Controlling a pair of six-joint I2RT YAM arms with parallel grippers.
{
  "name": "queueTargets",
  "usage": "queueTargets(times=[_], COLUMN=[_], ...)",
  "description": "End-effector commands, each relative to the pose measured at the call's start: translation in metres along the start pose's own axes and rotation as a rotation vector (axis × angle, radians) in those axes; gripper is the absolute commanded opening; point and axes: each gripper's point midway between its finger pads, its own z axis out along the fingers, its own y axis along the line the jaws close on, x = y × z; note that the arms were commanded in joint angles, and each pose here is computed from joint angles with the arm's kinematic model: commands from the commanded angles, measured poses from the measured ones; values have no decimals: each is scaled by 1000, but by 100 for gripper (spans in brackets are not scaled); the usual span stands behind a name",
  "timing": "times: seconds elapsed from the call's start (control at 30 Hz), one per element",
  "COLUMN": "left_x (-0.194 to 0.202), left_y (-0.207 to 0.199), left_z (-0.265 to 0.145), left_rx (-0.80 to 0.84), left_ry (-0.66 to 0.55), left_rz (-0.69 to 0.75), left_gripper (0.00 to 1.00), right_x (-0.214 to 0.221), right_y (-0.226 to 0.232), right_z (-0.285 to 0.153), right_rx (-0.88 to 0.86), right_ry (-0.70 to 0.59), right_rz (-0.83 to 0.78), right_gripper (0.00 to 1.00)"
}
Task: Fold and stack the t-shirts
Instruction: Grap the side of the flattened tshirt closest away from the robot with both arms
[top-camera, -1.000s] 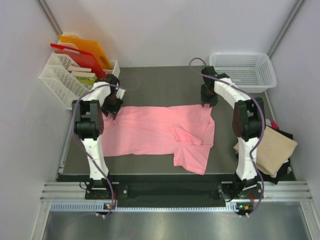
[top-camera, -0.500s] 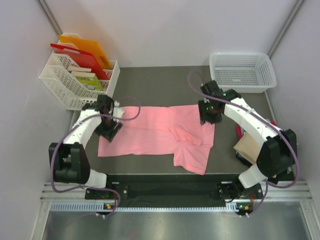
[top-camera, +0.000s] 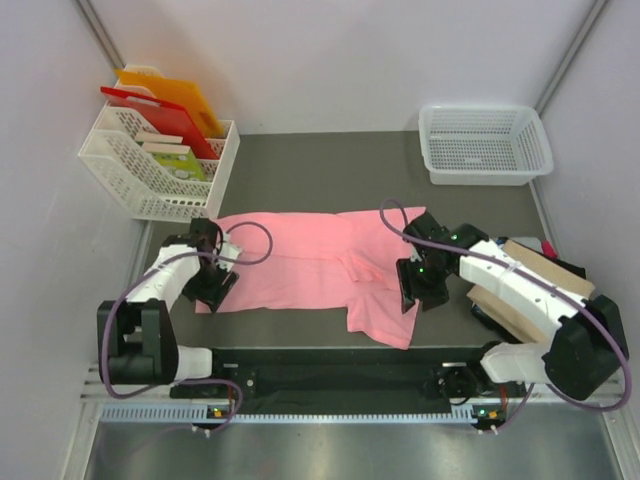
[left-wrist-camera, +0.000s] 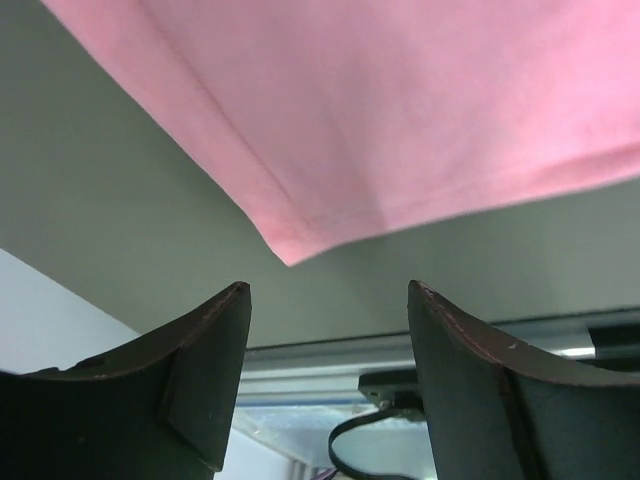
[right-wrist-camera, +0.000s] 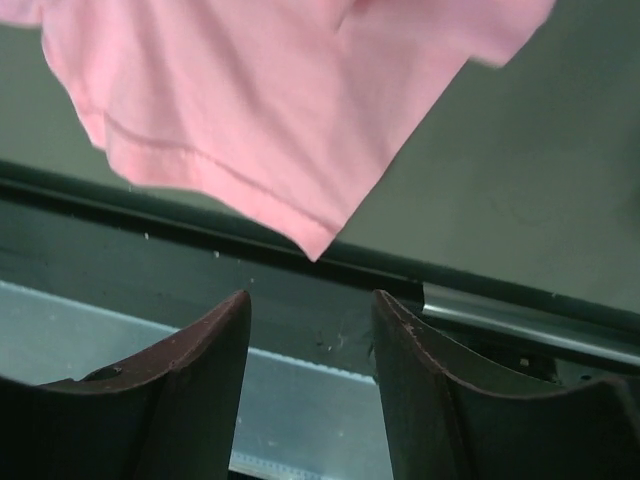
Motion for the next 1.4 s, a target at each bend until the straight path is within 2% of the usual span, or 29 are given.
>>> queueTargets(times=[0.0,0.23,0.6,0.8,0.97,1.1,1.37], left_x=[-20,-44,-53,-53,-56,-57,-51], left_y=[15,11,7,9,10,13,8], left_z=[14,32,47,40,26,16,20], left_rx=[-11,74,125,123,128,123,127], left_ry=[-45,-31,1,21,13,1,6], left_rz=[-113,-174,-192,-206,-216,-217,-207], left_gripper=[68,67,66,66,67,67,67], right_x=[34,65,31,35,49,60,67], right_y=[15,13,22,19,7,-2,-8], right_z=[2,39,86,104,93,77,59], right_rx=[-89,-98,-87,-60,-20,16,23], right_ry=[54,109,-14,12,12,7,-20], right_rz=[-7,27,147,160,152,145,167], right_gripper=[52,51,47,41,41,45,46])
